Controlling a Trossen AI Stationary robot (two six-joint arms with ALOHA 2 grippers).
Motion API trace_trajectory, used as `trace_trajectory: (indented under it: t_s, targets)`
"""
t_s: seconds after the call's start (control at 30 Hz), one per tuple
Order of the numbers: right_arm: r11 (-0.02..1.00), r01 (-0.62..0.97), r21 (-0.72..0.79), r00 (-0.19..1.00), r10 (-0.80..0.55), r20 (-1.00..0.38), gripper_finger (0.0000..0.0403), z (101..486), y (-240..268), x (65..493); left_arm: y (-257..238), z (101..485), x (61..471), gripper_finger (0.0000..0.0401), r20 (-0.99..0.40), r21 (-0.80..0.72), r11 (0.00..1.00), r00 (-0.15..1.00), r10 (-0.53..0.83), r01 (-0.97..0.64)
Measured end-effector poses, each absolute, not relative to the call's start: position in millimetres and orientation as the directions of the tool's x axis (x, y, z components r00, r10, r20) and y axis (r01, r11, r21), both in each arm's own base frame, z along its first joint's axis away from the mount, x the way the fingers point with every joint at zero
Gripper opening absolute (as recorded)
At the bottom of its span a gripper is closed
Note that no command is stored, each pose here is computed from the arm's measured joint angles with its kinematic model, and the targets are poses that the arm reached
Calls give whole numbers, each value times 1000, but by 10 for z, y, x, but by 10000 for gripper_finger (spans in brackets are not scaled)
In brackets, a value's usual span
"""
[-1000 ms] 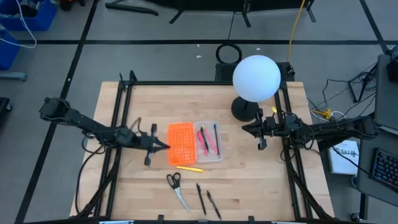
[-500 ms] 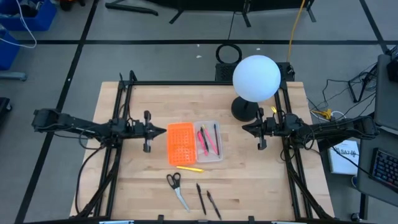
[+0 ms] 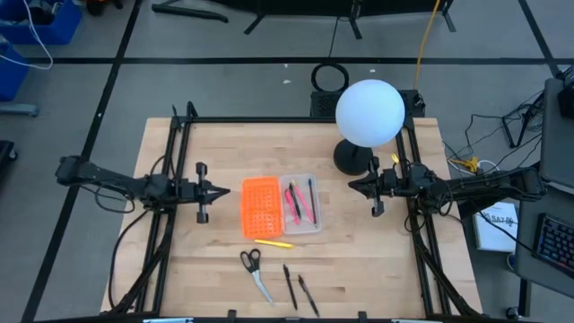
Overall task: Pick & place school supplies into a supply box
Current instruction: Put the right black pen into the supply box
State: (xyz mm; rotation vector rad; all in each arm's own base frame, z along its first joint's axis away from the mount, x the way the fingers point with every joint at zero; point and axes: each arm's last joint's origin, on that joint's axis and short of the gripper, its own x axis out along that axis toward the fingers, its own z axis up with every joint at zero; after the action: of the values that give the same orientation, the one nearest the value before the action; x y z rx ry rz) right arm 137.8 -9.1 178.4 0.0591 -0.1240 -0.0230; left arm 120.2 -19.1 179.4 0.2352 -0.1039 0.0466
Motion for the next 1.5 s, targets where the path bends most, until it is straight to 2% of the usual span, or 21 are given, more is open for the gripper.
trace_trajectory:
  t_s: [0.23,0.4,0.67,0.77,0.93,1.0,1.07,1.17,1.33,1.5]
  targets:
    - [996,18,88,995,-27,101,0,1763,-92,1381,-174,1770,1130,2,80,255,959,991,104,-121]
    - [994,16,106,995,-27,100,0,1762,-92,1381,-167,1757,1103,2,68,246,962,992,105,-119]
    - [994,16,107,996,-25,83,0,1745,-89,1383,-146,1643,1101,23,-44,195,967,983,177,-165]
    - [994,-8,107,999,3,47,0,1709,-50,1393,-145,1648,1101,28,-39,195,966,983,182,-171]
    - [989,-71,132,990,53,130,0,1790,80,1411,-145,1688,1102,30,-1,192,965,983,182,-178]
    - [981,-130,141,988,116,105,0,1772,174,1425,-145,1698,1102,30,8,155,971,983,182,-181]
    - [973,-201,118,975,187,119,0,1905,305,1492,-145,1700,1102,30,10,126,975,983,182,-182]
    - [984,-168,57,977,159,142,0,2114,500,1604,-138,1763,1098,30,71,118,970,977,203,-210]
    - [998,-63,18,998,63,-9,0,2463,830,1955,-128,1866,1083,30,167,144,956,959,230,-255]
    - [1000,-1,20,971,6,-237,0,2722,1272,2392,-127,1850,1085,30,151,161,952,960,237,-260]
